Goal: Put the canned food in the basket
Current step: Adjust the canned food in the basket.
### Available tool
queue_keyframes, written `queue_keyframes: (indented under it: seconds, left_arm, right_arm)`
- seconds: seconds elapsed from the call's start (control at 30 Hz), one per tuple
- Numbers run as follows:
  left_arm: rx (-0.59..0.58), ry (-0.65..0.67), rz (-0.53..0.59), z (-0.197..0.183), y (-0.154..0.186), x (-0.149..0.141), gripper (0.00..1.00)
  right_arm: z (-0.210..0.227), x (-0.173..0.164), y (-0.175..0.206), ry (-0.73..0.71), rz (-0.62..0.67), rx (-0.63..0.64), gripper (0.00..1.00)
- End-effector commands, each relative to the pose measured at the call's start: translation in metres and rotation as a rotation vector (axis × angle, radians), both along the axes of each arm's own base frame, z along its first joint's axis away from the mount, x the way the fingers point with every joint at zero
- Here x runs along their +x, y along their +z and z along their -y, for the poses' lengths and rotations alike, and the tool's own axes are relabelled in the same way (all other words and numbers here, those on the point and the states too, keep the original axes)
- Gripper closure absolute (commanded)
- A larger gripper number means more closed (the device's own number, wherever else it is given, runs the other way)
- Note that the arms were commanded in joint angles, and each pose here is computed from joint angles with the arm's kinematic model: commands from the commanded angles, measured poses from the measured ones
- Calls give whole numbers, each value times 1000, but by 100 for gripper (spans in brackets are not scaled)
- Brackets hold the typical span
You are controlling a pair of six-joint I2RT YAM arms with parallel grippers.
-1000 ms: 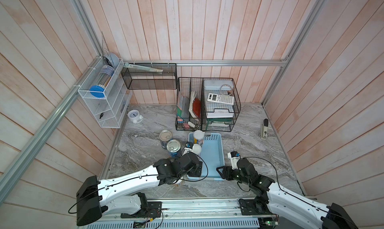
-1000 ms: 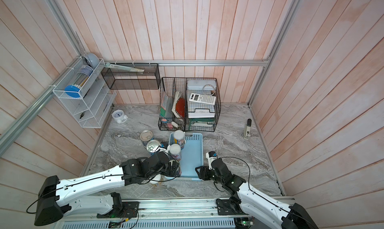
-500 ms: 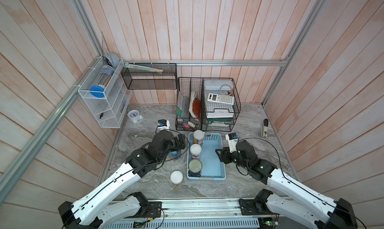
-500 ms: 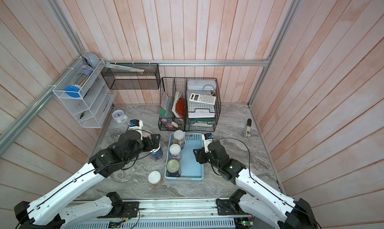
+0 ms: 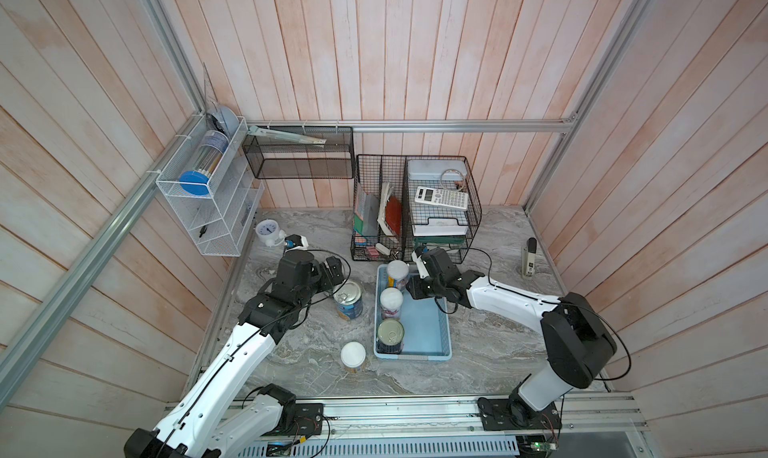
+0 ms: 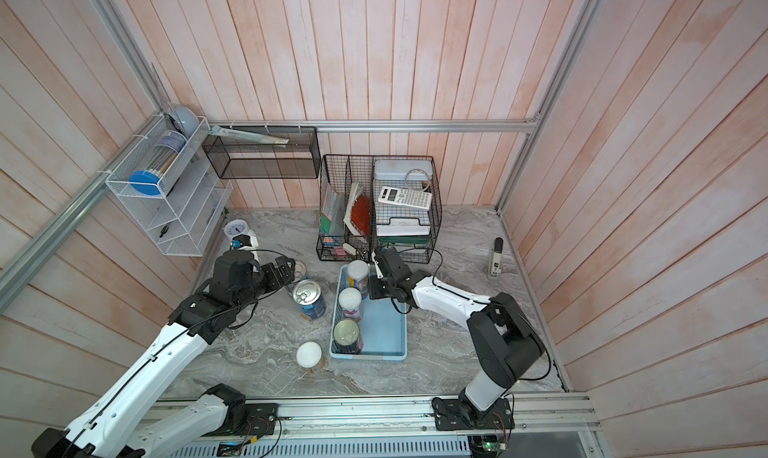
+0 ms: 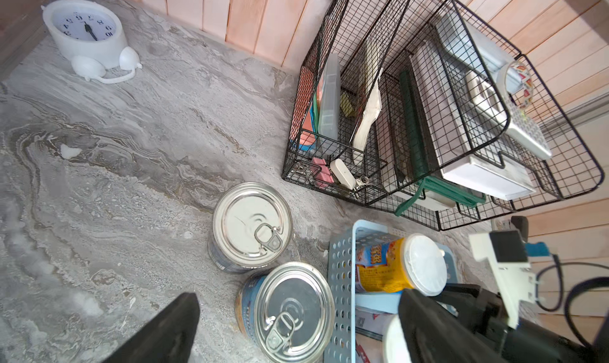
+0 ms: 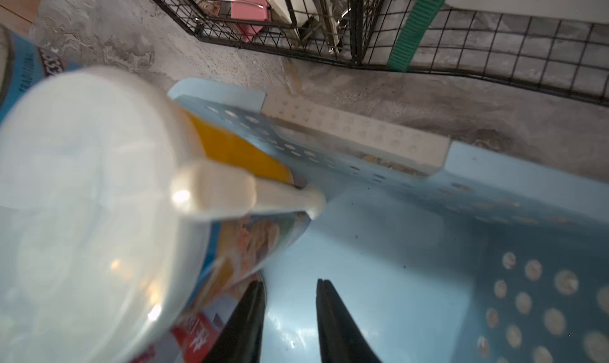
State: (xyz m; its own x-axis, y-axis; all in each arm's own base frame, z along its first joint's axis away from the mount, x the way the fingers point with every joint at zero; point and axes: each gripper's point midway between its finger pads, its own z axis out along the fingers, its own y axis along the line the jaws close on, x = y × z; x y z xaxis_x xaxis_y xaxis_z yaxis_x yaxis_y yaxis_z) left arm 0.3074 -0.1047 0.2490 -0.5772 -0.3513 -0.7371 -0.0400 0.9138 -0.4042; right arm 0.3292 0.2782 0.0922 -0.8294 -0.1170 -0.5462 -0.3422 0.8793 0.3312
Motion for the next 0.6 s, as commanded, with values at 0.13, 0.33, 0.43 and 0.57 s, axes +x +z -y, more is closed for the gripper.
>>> queue_keyframes:
  seconds: [0.13,0.33,0.43,0.57]
  left_arm:
    - [0,-34,5,1,-7,-3,0]
    - [11,-30,-3,-2,-11,-5,0]
    - [11,-35,-7,-1,-13,-6,0]
    - [17,-34,-16,-2,-16,-6,0]
  right_arm:
    - [-16,5,-13,69,-48,46,67]
    - [-20,5,-29,77,-63,51,67]
    - [-21,6,-37,76,-73,56,67]
    - [-25,7,-38,84,-78,73,67]
